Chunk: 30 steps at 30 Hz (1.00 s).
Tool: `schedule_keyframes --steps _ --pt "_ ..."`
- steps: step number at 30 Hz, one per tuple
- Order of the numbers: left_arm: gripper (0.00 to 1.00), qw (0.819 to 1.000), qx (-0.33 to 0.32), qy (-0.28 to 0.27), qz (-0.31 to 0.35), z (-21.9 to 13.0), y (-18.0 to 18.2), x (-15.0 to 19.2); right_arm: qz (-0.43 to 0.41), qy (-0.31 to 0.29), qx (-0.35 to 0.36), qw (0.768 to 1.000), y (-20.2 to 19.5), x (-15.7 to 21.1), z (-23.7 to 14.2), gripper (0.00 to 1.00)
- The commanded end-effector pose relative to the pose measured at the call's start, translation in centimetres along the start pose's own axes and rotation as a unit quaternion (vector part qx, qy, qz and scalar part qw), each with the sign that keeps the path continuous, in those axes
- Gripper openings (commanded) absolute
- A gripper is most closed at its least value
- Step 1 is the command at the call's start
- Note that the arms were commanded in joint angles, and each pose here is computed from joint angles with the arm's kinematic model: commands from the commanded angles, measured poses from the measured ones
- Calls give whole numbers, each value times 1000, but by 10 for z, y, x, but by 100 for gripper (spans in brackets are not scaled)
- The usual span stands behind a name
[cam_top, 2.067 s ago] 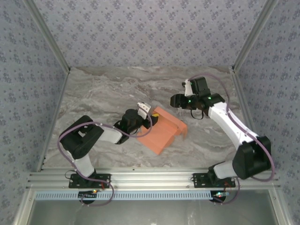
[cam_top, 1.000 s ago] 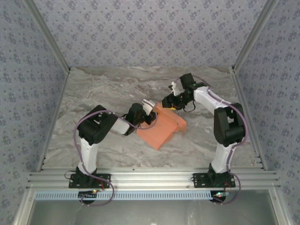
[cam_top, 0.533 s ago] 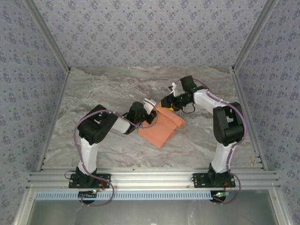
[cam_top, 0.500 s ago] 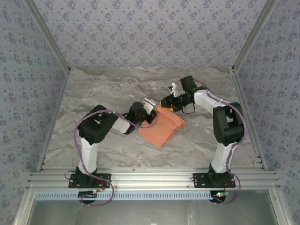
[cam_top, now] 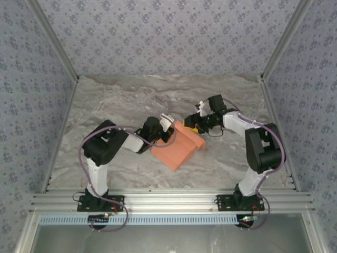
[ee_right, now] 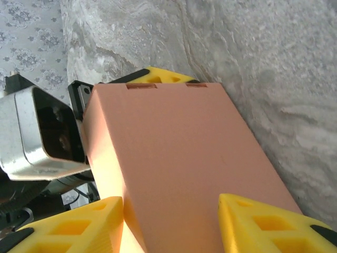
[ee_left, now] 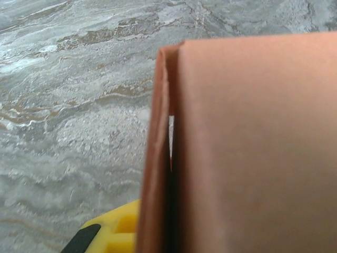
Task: Fold the paper box
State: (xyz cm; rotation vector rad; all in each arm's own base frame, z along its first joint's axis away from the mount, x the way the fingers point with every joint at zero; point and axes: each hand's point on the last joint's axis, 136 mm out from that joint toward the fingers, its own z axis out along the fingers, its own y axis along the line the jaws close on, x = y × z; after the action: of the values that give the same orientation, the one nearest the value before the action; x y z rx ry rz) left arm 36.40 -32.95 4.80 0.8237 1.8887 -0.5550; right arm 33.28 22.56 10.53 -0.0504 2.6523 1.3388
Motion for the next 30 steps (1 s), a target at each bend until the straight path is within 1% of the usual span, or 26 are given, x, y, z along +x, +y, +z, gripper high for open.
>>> schedule_keyframes --steps 1,4,7,9,12,14,15,18,19,21,24,28,30 --pt "0 1000 -16 24 -3 -13 5 15 7 -34 17 999 -3 0 -14 53" --pt "0 999 -19 31 -16 -22 5 22 -18 -83 21 996 -2 -1 -37 54" --pt "0 999 -27 26 -36 -34 9 23 -75 -140 35 987 3 -4 -64 56" --pt "0 998 -31 25 -50 -42 12 20 -128 -171 51 976 7 -1 -78 59" --pt "0 997 -35 23 -57 -52 17 14 -200 -200 71 957 9 8 -91 62" --pt "0 997 -41 16 -70 -57 24 11 -263 -221 76 936 11 16 -95 63" --pt "0 995 -40 13 -87 -60 27 8 -304 -237 67 921 16 22 -97 64" --pt "0 989 -27 -1 -148 -69 38 -5 -389 -293 68 871 24 37 -107 65" --pt "0 987 -19 -1 -161 -72 38 -9 -403 -301 75 861 23 41 -108 65" --pt "0 985 -9 -4 -175 -78 39 -18 -437 -308 78 842 23 51 -108 67" --pt "0 984 13 -8 -179 -83 34 -28 -474 -300 69 825 30 58 -102 68" --pt "0 983 30 -5 -181 -85 32 -33 -511 -273 71 812 42 55 -90 67" --pt "0 983 36 -8 -181 -86 30 -36 -535 -253 54 804 54 57 -83 66"
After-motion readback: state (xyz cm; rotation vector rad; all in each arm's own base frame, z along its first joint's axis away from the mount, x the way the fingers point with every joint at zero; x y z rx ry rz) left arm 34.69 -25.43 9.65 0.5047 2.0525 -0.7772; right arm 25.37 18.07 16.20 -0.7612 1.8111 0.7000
